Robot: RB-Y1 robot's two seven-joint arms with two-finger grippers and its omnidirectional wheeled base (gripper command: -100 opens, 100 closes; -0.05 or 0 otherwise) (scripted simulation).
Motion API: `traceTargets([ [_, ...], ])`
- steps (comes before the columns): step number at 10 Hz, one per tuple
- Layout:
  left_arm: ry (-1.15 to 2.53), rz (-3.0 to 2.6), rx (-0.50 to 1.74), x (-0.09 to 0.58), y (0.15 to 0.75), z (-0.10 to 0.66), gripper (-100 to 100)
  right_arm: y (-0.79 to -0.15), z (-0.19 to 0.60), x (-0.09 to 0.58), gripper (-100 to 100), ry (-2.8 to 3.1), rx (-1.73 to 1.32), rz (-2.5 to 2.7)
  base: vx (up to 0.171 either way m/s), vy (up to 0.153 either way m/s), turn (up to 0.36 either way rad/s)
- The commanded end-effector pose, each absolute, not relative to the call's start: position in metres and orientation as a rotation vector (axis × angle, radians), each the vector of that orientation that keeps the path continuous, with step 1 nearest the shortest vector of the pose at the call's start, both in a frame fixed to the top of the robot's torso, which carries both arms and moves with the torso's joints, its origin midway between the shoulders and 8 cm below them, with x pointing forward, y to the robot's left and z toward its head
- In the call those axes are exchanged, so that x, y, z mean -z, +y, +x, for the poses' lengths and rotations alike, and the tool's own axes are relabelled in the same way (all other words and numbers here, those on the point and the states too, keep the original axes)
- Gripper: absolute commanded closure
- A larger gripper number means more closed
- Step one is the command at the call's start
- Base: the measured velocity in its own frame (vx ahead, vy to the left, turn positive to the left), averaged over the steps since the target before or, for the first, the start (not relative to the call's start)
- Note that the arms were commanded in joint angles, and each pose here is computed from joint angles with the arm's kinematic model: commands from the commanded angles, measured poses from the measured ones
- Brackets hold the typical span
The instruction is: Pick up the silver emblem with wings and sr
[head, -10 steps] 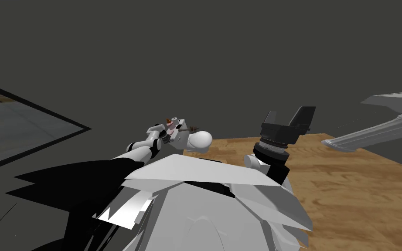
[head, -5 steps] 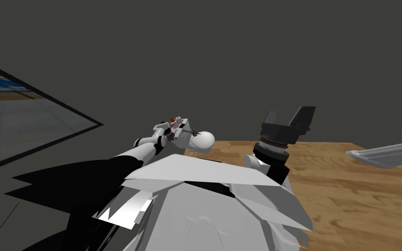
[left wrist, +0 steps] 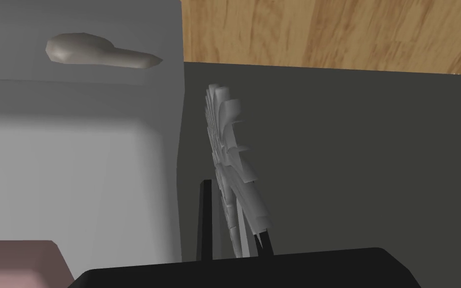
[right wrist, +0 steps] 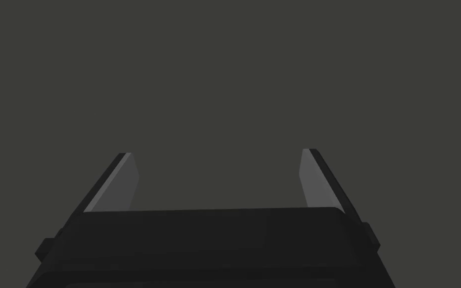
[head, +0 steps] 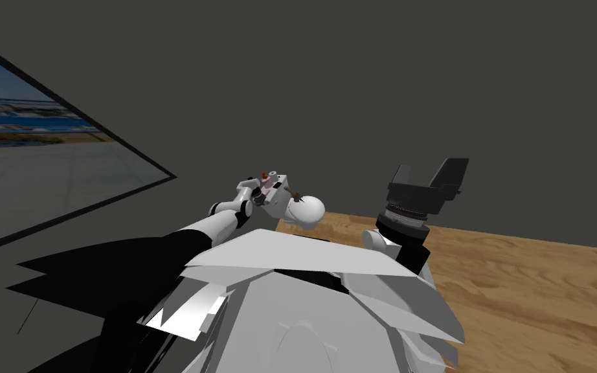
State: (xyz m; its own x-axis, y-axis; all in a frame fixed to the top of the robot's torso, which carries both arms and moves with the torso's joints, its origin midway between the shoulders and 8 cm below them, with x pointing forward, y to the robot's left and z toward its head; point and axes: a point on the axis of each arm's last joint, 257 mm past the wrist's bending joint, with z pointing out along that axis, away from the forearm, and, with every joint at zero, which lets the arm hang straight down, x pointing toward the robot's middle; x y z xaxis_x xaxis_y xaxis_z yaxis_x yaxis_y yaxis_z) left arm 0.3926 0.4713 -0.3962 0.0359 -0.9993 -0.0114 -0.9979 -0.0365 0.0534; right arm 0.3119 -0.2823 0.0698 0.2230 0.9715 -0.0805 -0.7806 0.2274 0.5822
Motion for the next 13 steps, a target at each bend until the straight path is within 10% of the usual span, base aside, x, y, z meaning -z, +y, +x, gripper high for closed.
traceTargets([
  [1, -2.209, 2.215, 0.051, 0.392, 0.462, 0.41, 100, -0.282, 0.312, -0.07, 0, 0.483, -1.273, 0.472, 0.055, -0.014, 0.335],
  [13, -2.584, 1.95, -0.005, 0.338, 0.353, 0.508, 100, -0.282, 0.312, -0.07, 0, 0.483, -1.273, 0.471, 0.039, -0.011, 0.201],
])
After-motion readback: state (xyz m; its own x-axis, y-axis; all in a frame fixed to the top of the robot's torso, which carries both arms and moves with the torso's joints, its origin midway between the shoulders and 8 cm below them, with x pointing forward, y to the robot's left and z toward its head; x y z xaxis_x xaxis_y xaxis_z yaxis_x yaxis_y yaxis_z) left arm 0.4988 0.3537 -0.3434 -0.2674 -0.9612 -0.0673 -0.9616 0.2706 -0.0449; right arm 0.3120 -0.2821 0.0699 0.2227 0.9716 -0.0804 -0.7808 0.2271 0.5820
